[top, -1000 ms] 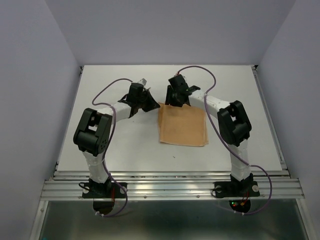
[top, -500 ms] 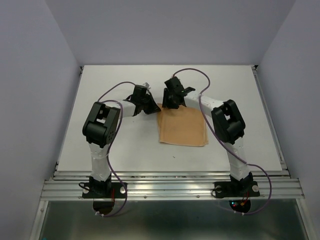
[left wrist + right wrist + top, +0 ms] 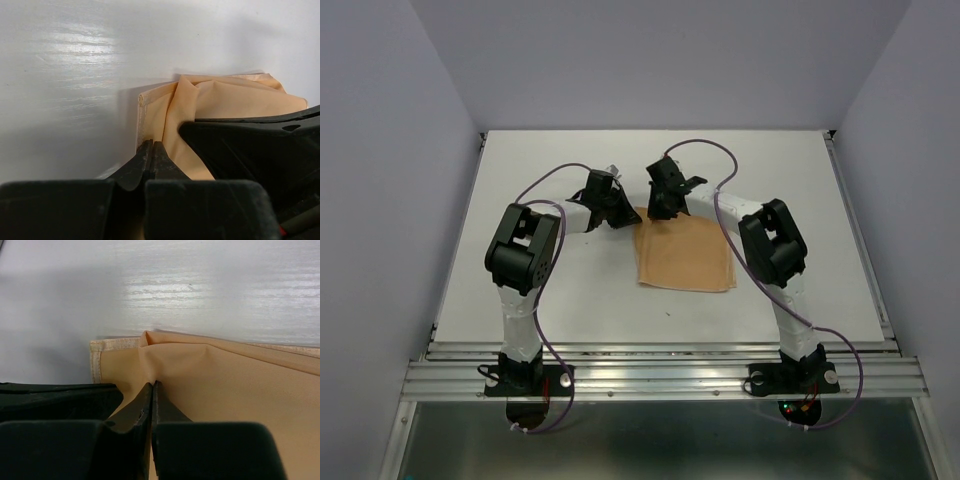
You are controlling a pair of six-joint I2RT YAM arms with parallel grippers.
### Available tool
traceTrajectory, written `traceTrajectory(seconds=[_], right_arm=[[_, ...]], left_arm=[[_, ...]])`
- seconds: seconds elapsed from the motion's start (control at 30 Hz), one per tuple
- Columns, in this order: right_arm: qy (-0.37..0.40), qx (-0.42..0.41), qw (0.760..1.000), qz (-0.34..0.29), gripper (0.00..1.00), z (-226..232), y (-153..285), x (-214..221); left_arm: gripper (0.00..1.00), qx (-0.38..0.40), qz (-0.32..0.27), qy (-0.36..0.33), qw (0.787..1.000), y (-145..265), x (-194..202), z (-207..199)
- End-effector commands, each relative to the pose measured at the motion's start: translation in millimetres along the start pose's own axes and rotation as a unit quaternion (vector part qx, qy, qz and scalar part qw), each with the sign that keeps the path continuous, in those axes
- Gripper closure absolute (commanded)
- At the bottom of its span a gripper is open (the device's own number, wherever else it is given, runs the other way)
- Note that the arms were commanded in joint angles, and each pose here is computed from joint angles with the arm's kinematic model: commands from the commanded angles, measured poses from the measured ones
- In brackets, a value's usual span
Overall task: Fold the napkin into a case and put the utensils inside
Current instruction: Smooth out the lower triangle-folded napkin at the center of the board.
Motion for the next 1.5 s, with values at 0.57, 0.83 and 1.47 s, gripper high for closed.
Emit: traceTrajectory(seconds=[0.57, 0.83, 1.47], right_arm=[[0.004, -0.021, 0.999, -0.043, 0.99, 16.9, 25.9, -17.4], [0.007, -0.029, 0.999, -0.041, 0.99, 23.2, 28.1, -15.3], [0.021, -0.054, 0.997, -0.052, 0.99, 54.2, 42.5, -13.6]], left_arm=[[1.0, 0.013, -0.034, -0.012, 0.999, 25.6, -26.9, -7.7], [1.0, -0.008, -0.014, -0.005, 1.0, 8.4, -21.7, 5.6], [1.0, -0.051, 0.009, 0.002, 0.999, -4.4, -9.8, 28.9]])
Point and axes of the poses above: each gripper's point midway between its finger pads, its own y axis back along the fingers, its own z axis along the line the jaws close on, x = y × z, the point moved 2 cm from there along y, back along the fingers, and after that the axes turned 3 degrees about -y, right-handed, at the moved point
